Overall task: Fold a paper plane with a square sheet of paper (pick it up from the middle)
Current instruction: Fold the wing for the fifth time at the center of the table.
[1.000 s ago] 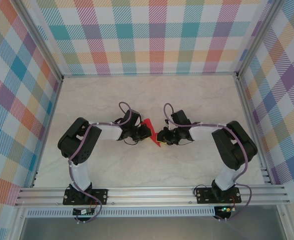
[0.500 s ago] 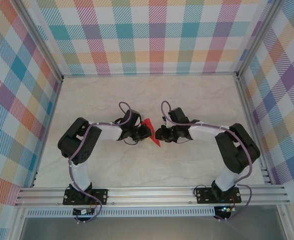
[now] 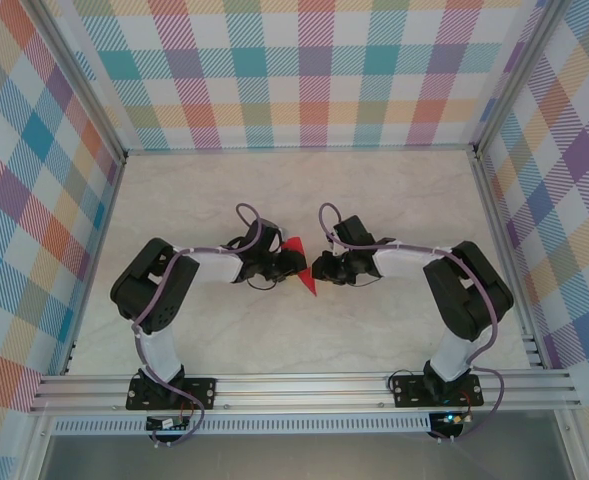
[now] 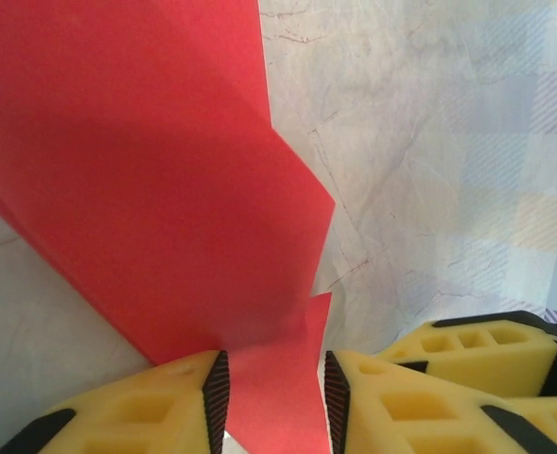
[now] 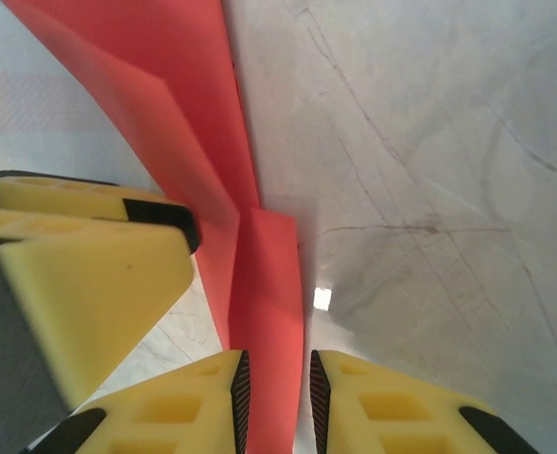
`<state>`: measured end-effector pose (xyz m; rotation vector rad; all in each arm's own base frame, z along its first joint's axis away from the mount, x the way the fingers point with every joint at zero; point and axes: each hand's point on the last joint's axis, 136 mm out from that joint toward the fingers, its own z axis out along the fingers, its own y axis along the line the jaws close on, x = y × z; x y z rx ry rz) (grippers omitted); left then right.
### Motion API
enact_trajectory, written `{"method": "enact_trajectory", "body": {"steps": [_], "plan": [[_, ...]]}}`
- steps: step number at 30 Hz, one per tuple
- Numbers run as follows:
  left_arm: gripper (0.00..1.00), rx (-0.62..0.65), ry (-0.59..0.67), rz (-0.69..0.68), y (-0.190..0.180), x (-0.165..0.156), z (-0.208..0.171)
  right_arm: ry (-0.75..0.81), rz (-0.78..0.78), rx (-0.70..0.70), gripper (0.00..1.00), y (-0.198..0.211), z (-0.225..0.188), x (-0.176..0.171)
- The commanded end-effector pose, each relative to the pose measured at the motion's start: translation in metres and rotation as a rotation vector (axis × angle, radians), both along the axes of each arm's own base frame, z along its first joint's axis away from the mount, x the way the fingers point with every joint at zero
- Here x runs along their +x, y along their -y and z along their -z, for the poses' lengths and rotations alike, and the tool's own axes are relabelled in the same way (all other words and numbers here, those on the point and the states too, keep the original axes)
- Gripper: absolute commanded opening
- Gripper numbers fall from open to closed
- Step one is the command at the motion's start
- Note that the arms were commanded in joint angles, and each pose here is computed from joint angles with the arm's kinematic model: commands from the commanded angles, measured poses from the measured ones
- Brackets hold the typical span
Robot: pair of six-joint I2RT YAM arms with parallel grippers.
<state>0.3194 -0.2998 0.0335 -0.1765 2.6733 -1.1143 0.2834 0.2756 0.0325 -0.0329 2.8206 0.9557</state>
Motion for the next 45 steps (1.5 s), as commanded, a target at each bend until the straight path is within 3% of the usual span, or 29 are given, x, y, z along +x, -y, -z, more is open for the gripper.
{"method": "enact_trajectory", "body": {"steps": [1, 14, 30, 45], "plan": [[0.38, 0.006, 0.028, -0.008, -0.003, -0.004, -0.013, 0.015, -0.035, 0.013, 0.26, -0.008, -0.003, 0.005], [0.45, 0.046, 0.069, -0.048, -0.015, -0.002, -0.022, 0.059, -0.088, 0.069, 0.28, -0.021, -0.014, 0.004], [0.44, 0.020, 0.057, -0.114, -0.018, 0.001, -0.039, 0.226, -0.106, 0.057, 0.28, -0.017, -0.025, 0.002], [0.29, 0.036, 0.038, -0.145, -0.021, 0.003, -0.037, 0.288, -0.167, 0.036, 0.33, -0.034, -0.022, -0.002]]}}
